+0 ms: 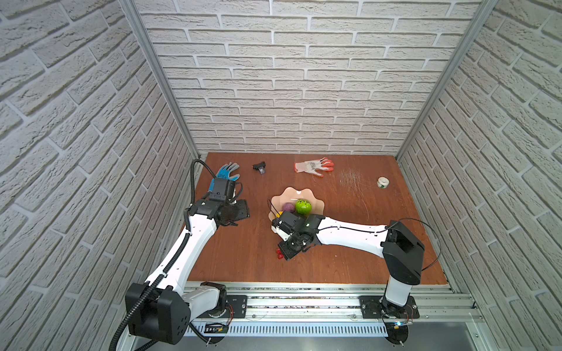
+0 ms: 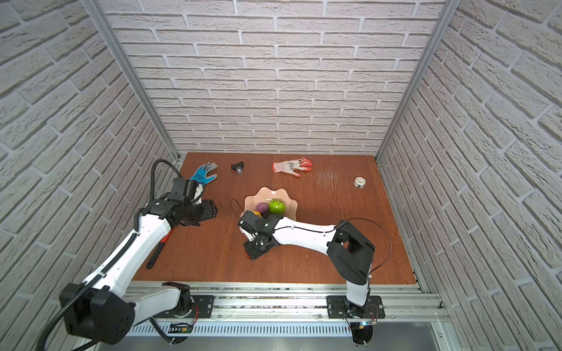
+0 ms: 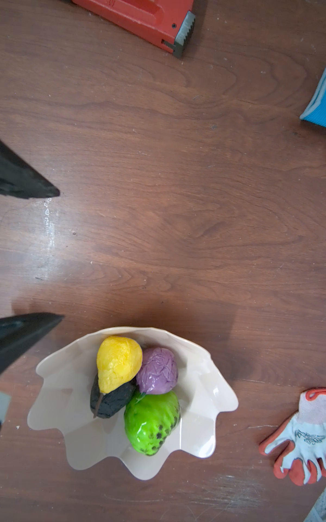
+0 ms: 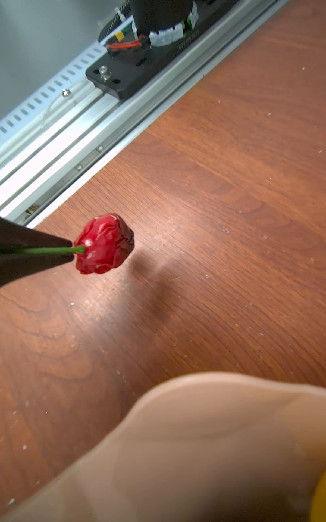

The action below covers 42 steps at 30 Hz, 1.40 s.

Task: Arrange fruit in a fruit bowl
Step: Pick up the fruits from the bottom-center of the table, then place the fruits in the fruit bowl.

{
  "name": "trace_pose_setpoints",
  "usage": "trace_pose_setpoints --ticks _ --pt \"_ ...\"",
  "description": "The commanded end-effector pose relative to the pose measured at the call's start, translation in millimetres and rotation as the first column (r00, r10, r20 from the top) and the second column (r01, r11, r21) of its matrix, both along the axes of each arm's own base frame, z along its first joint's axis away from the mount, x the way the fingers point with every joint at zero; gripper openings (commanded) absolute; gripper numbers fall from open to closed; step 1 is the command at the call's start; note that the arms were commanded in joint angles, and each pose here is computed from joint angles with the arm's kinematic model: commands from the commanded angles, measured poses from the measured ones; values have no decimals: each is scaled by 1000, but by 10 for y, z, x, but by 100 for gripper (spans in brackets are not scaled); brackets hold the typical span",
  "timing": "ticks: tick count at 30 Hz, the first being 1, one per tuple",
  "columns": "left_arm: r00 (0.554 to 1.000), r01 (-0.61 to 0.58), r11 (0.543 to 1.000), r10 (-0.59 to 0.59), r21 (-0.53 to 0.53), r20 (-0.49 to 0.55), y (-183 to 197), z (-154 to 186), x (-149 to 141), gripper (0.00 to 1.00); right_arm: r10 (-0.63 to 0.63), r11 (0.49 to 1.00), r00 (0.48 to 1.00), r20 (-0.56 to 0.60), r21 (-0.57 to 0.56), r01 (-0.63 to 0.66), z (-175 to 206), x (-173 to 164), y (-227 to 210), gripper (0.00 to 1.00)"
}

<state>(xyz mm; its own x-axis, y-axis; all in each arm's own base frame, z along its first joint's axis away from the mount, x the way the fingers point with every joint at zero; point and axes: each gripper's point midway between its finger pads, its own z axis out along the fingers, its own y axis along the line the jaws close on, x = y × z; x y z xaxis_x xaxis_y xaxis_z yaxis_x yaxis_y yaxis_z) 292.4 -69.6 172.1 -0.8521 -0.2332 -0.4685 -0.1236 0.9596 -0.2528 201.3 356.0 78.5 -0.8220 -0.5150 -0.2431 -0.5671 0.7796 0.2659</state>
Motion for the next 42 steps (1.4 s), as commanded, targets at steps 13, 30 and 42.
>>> trace_pose_setpoints --ticks 13,30,42 --pt "1000 -12 1000 12 -18 21 -2 32 30 64 -50 991 993 109 126 36 817 458 -218 6" --pt "999 -17 1000 17 -10 30 23 116 -10 64 -213 976 966 146 82 202 757 1152 -939 6" --pt "999 -20 1000 20 7 38 53 204 -10 64 -258 966 962 90 12 258 379 1273 -1149 6"
